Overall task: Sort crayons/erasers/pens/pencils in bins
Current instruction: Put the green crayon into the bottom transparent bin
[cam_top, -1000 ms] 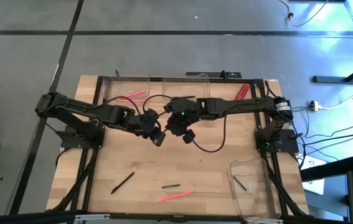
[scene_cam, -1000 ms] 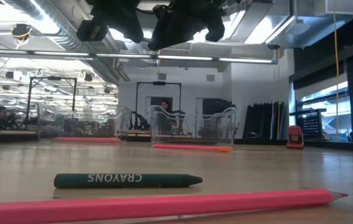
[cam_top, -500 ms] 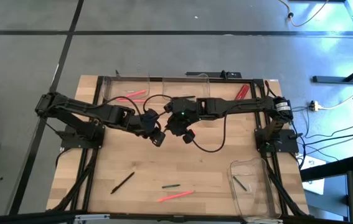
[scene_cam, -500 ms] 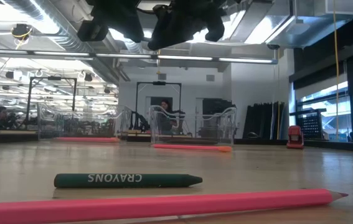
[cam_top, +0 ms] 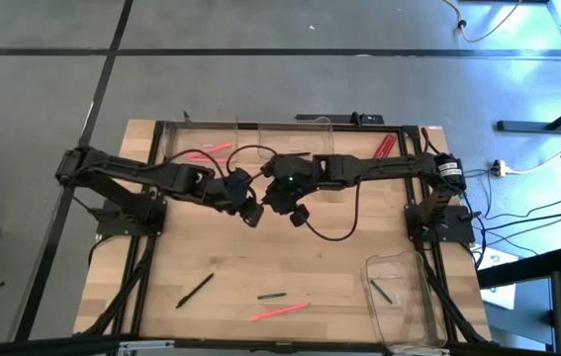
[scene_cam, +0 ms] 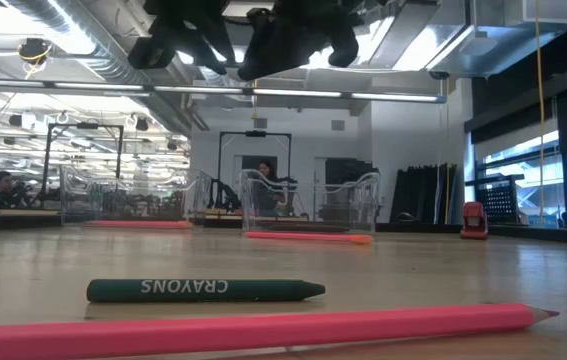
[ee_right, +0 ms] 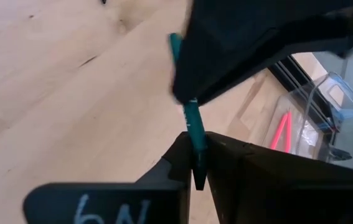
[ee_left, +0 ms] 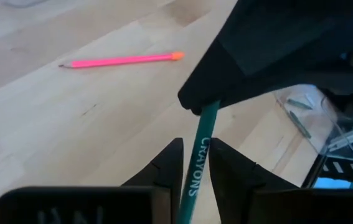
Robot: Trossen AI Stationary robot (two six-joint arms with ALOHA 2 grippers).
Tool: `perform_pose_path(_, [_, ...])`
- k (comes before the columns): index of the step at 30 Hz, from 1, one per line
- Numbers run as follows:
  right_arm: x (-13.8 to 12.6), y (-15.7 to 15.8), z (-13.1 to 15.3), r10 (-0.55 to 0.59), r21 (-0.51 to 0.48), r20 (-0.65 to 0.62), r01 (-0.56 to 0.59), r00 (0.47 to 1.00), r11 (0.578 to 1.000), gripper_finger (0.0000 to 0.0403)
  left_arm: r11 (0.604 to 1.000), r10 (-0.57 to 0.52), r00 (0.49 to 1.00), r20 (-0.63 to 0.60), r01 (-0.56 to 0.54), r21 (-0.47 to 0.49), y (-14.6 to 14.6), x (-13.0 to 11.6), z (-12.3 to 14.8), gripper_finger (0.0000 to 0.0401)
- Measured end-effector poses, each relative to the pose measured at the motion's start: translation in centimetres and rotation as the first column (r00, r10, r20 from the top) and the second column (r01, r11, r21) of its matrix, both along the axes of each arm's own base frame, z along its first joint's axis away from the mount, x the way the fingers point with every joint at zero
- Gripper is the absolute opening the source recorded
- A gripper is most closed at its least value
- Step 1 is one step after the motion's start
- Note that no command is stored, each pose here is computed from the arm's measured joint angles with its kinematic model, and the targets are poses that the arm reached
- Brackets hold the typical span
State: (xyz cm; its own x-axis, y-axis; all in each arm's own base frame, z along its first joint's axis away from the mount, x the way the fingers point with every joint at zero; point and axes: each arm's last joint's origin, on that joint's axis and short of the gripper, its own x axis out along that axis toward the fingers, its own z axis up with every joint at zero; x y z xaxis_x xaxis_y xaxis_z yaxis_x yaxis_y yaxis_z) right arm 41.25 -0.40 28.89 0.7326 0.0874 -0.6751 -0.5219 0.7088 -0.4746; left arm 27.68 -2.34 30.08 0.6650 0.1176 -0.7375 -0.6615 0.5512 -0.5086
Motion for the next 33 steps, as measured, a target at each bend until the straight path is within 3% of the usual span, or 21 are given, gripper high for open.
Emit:
perform_pose_path(10, [-0.1,0.0,-0.1,0.001,0.000,-0.014,-0.001,1.000,1.000,0.0035,1.000,-0.002,0.992,0.125,0.003,-0.004,0.3,-3.1,3.3,0.0069])
perform_pose_path(16, [-1.1,0.1,0.7,-0.038,0.041,-0.046,0.039,0.998,0.998,0.0036,0.998,-0.045,0.979,0.199,0.037,0.045,0.5,-5.2,5.2,0.0069])
perform_pose_path(27, [-7.2,0.2,5.9,-0.211,0.125,-0.133,0.227,0.968,0.966,0.0037,0.977,-0.160,0.969,0.190,0.128,0.172,0.5,-5.8,5.6,0.0069])
perform_pose_path(33, [-11.8,1.2,8.5,-0.305,0.283,-0.260,0.374,0.916,0.883,0.0037,0.926,-0.295,0.943,0.151,0.243,0.290,-0.1,-5.8,5.7,0.0069])
